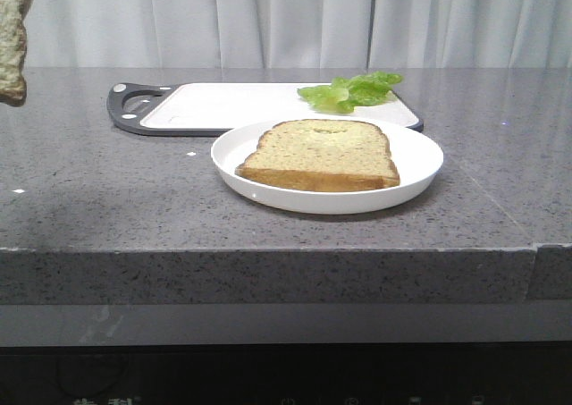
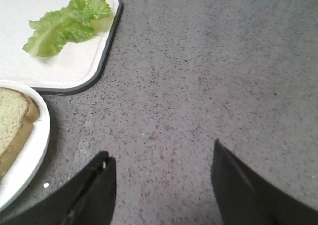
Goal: Left arm grabs bread, right arm adds lettuce
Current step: 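Move the right gripper down onto the lettuce leaf on the cutting board, then close the right gripper on the lettuce and lift it toward the plate, then lower the lettuce onto the bottom bread slice and open the right gripper, then raise the right gripper away from the plate, then carry the held bread slice with the left gripper over the lettuce, then lower the bread onto the lettuce and open the left gripper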
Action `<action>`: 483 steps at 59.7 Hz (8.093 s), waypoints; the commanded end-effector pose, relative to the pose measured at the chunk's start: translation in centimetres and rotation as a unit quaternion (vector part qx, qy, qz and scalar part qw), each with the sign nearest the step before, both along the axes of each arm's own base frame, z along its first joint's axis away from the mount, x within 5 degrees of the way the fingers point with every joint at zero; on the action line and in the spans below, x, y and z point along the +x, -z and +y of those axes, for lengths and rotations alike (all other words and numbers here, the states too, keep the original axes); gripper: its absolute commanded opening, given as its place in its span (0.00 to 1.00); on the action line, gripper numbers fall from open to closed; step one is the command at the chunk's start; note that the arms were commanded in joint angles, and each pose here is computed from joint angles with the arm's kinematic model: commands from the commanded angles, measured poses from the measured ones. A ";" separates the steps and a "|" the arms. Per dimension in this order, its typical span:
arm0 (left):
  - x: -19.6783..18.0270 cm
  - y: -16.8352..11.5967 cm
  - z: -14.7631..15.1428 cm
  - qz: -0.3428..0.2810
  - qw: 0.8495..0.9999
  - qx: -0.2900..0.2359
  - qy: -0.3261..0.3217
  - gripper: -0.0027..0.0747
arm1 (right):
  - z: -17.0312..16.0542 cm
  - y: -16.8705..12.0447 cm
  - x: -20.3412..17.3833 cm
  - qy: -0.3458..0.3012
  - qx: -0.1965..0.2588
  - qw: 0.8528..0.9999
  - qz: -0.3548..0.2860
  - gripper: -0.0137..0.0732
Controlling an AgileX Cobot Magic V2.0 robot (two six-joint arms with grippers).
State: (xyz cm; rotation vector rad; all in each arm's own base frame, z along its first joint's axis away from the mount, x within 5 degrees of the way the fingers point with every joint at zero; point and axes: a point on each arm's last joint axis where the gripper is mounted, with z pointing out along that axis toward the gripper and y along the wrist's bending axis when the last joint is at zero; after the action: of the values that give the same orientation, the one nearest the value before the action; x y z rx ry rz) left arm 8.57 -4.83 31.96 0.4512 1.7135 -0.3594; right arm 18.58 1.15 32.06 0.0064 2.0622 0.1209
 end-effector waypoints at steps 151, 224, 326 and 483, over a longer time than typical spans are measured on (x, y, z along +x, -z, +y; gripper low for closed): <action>0.0 -1.5 -0.2 -0.037 0.999 -0.029 0.008 0.01 | 10.9 -3.3 27.5 -0.167 -0.059 0.981 0.078 0.09; 0.0 -1.6 -0.2 -0.043 0.999 -0.032 0.010 0.01 | 12.8 0.8 11.4 -0.213 0.047 0.963 0.157 0.09; -0.1 -1.6 -0.3 -0.036 0.998 -0.046 0.013 0.01 | 7.3 -3.9 0.5 -0.193 0.012 0.980 -0.046 0.08; 24.3 5.6 -14.9 0.482 0.799 -0.268 0.241 0.65 | 3.0 -1.2 -9.7 -0.191 -0.018 0.970 -0.151 0.08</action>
State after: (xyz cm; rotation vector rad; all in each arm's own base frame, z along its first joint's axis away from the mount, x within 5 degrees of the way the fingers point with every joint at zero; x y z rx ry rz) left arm 33.02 -19.93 23.54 0.2373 2.4077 -1.5803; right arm 8.74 4.23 31.72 -0.4311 1.8405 0.3149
